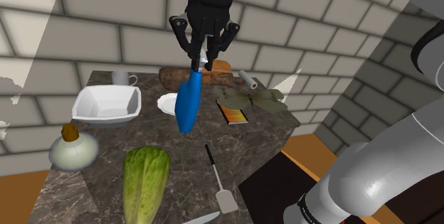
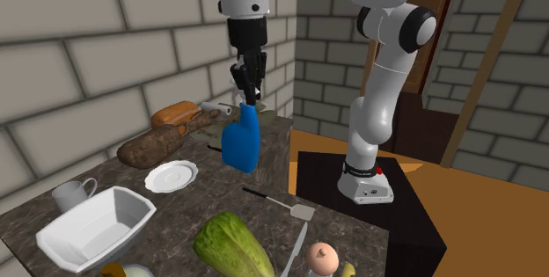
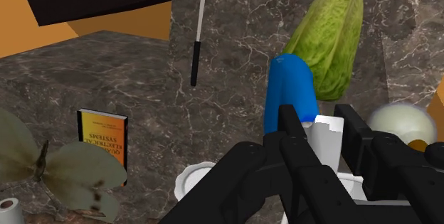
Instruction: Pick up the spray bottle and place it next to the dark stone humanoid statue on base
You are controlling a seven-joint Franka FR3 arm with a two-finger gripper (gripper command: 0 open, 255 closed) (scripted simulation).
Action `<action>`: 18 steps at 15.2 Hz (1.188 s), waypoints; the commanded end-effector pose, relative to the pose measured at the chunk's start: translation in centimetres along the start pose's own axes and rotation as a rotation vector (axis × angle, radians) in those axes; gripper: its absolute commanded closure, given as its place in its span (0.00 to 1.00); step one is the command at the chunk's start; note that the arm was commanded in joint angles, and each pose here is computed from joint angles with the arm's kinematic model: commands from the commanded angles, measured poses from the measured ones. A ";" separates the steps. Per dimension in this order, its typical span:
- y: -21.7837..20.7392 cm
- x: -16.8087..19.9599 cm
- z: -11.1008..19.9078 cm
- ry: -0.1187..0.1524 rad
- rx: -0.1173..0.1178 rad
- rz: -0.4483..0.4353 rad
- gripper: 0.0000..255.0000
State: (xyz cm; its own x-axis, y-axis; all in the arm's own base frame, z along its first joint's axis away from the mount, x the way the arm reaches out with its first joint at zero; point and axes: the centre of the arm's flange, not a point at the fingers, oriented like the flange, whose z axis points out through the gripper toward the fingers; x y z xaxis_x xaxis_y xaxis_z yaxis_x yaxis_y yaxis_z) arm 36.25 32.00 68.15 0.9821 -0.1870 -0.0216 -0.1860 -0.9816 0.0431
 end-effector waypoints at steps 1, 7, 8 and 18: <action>-0.1 -0.1 -1.1 0.000 0.000 0.000 1.00; 0.1 -0.2 -4.3 0.000 0.000 0.000 1.00; 0.1 -0.2 -4.8 0.000 0.000 0.000 1.00; 7.3 7.2 -3.5 0.000 0.000 0.000 1.00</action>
State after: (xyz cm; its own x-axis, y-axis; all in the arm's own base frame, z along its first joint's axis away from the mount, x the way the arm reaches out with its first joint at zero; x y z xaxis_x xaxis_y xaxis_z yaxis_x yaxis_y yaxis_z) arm 41.28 24.84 72.03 0.9816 -0.1896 -0.0220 -0.1885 -0.9811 0.0440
